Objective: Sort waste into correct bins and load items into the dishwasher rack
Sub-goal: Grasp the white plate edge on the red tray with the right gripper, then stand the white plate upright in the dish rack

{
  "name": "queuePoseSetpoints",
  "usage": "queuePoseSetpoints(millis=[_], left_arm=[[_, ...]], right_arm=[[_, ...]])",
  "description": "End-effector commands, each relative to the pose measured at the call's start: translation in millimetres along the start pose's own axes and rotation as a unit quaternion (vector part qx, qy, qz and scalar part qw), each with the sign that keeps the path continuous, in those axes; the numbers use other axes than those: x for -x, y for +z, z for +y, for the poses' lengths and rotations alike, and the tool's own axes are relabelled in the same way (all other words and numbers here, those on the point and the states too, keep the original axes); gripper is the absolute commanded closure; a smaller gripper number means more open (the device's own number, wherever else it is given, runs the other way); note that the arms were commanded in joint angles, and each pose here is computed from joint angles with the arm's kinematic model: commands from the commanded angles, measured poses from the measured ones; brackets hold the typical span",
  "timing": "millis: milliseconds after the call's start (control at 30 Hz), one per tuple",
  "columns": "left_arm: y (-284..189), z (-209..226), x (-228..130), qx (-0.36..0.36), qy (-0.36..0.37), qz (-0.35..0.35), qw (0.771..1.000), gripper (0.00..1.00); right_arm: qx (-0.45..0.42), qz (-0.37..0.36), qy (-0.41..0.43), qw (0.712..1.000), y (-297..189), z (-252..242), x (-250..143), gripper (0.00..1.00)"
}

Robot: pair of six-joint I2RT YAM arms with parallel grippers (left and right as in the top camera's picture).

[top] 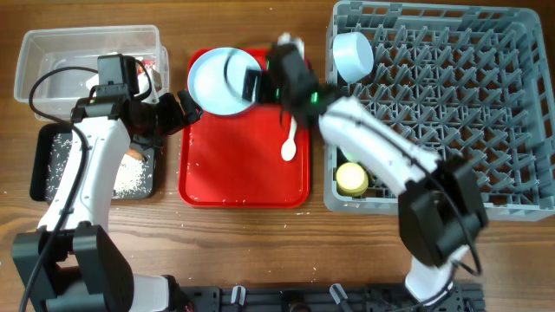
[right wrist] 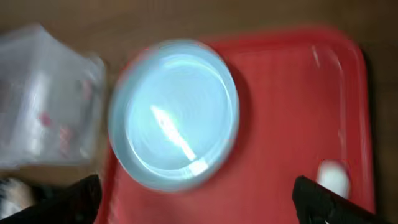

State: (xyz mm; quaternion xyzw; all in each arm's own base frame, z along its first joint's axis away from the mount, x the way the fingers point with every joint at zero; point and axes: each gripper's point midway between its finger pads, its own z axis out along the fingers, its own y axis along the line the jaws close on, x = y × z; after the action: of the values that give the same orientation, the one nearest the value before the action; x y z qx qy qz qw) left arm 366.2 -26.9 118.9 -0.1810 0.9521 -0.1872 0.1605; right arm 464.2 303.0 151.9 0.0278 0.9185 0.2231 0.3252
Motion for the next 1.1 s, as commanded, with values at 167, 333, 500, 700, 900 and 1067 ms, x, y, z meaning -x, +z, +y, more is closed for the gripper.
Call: queuePoseSetpoints(millis=[167,333,500,700,900,1067], left_arm=[[-5,-3,6,-0.002,0.002,-0.011,1.000,0.00],[-5,-3,6,-0.002,0.002,-0.011,1.000,0.00],[-5,-3,6,-0.002,0.002,-0.011,1.000,0.00],[-5,-3,6,-0.002,0.002,-0.011,1.000,0.00],[-5,-3,6,-0.002,0.002,-0.011,1.000,0.00],[-5,-3,6,-0.002,0.002,-0.011,1.000,0.00]], right_arm=[[0.063,0.052,0.028,0.996,76,8,-4,0.42],[0.013,0.047,0.028,0.998,95,-15,-15,0.48],[-0.016,0.057,0.024,0.998,107,-30,-28,0.52],[-0.041,0.086,0.016,0.995,123,-41,-57,0.63],[-0.095,0.078,-0.003,0.992,120,-50,-67,0.80],[-0.121,0.080,-0.019,0.989,117,-49,-78,0.92]])
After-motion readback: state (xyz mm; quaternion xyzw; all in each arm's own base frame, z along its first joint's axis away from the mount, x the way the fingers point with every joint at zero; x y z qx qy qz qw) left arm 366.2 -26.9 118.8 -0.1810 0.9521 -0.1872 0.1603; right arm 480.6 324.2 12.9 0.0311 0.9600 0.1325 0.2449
